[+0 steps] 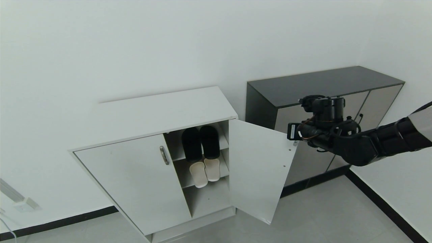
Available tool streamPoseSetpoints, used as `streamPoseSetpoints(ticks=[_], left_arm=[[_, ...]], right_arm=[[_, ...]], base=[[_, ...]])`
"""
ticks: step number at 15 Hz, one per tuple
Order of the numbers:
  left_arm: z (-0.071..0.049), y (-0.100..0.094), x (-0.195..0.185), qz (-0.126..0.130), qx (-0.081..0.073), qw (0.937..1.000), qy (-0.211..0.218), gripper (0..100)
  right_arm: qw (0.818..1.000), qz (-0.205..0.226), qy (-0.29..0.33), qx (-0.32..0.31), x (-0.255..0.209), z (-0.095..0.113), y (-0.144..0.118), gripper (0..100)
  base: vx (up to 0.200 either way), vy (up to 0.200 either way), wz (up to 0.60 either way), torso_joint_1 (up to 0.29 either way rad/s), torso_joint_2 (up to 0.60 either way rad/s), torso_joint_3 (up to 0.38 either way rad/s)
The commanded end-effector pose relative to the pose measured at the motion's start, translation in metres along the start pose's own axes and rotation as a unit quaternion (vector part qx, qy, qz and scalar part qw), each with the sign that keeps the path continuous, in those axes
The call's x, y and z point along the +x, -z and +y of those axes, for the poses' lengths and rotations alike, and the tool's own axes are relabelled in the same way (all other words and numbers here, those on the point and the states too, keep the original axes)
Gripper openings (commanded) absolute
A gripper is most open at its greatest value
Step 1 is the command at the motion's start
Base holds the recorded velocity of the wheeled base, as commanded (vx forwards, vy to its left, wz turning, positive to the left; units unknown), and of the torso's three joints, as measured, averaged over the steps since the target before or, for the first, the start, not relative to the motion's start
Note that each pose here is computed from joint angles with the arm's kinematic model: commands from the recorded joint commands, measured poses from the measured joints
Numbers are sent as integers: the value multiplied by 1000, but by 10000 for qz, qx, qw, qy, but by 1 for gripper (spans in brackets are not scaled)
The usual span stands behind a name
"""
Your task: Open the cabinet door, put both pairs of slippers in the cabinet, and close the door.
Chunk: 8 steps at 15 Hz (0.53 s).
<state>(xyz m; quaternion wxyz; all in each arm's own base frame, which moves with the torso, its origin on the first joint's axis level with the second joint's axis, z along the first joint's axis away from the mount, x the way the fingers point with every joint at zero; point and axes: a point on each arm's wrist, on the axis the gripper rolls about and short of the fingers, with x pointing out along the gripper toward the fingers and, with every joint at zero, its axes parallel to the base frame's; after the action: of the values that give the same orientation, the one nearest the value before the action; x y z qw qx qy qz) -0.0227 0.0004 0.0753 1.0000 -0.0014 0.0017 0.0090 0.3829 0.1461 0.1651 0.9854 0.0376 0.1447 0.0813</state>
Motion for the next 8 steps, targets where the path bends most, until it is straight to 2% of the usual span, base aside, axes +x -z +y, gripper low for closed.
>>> streamPoseSetpoints(ticks=[1, 8], left_arm=[[0, 0, 0, -2, -2, 10000, -2, 0], [0, 0, 0, 6, -1, 10000, -2, 0]], right_arm=[[9999, 116, 62, -12, 20, -2, 11, 0], [9998, 173, 94, -26, 32, -2, 18, 0]], base=[[0, 0, 0, 0, 0, 0], [0, 0, 0, 0, 0, 0]])
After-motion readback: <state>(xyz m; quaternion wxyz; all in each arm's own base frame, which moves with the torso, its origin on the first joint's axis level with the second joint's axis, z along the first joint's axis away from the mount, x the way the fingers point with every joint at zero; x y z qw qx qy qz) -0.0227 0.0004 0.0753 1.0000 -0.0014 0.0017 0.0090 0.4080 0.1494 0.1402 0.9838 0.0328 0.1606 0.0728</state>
